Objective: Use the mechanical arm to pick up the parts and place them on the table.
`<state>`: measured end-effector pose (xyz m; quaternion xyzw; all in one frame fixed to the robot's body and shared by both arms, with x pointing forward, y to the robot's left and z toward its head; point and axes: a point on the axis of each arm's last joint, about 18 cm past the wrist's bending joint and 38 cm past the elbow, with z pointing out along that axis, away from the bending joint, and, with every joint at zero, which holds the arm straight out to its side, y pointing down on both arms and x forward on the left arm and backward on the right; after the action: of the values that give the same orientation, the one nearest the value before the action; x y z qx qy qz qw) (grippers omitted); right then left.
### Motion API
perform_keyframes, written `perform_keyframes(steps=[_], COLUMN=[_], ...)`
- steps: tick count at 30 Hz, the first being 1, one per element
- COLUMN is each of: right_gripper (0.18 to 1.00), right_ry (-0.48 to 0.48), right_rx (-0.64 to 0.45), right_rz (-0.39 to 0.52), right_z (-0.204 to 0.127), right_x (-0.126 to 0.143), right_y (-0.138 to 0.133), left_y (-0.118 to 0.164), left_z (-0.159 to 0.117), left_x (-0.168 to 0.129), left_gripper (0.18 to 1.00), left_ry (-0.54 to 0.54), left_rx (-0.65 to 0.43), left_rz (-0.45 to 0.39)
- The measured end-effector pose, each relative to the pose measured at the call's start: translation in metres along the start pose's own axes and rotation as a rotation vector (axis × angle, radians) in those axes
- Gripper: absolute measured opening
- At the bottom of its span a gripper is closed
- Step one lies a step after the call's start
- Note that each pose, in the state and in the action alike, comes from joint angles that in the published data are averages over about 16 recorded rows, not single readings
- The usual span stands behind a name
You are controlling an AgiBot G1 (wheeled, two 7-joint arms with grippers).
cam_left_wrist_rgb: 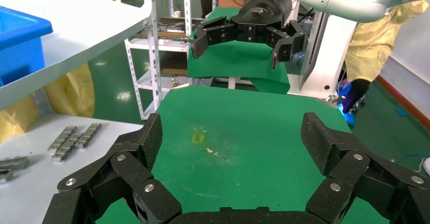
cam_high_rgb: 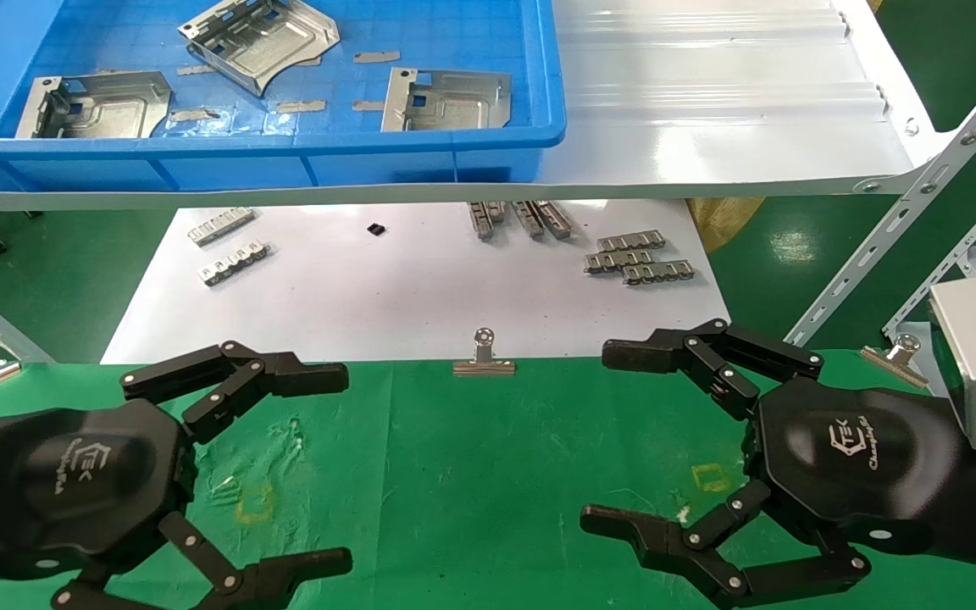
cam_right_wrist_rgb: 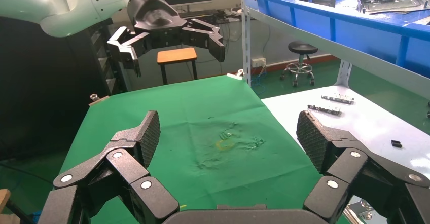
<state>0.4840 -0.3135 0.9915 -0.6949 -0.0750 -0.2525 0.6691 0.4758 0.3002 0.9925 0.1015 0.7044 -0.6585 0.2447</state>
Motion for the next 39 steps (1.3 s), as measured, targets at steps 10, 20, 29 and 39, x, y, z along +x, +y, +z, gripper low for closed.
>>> perform_keyframes(steps=[10,20,29,39], right_gripper=[1.0,0.995,0.952,0.813], right_ry=[0.0,0.0,0.0,0.0], right_rx=[0.0,0.0,0.0,0.0], right_rz=[0.0,0.0,0.0,0.0], right_z=[0.0,0.0,0.0,0.0], right_x=[0.0,0.0,0.0,0.0], right_y=[0.0,0.0,0.0,0.0], left_y=[0.0,0.0,0.0,0.0], left_z=[0.0,0.0,0.0,0.0], left_x=[0.0,0.0,0.0,0.0], left_gripper=[1.001,1.001,1.001,1.001], left_ry=[0.0,0.0,0.0,0.0], left_rx=[0.0,0.0,0.0,0.0], left_rz=[0.0,0.0,0.0,0.0])
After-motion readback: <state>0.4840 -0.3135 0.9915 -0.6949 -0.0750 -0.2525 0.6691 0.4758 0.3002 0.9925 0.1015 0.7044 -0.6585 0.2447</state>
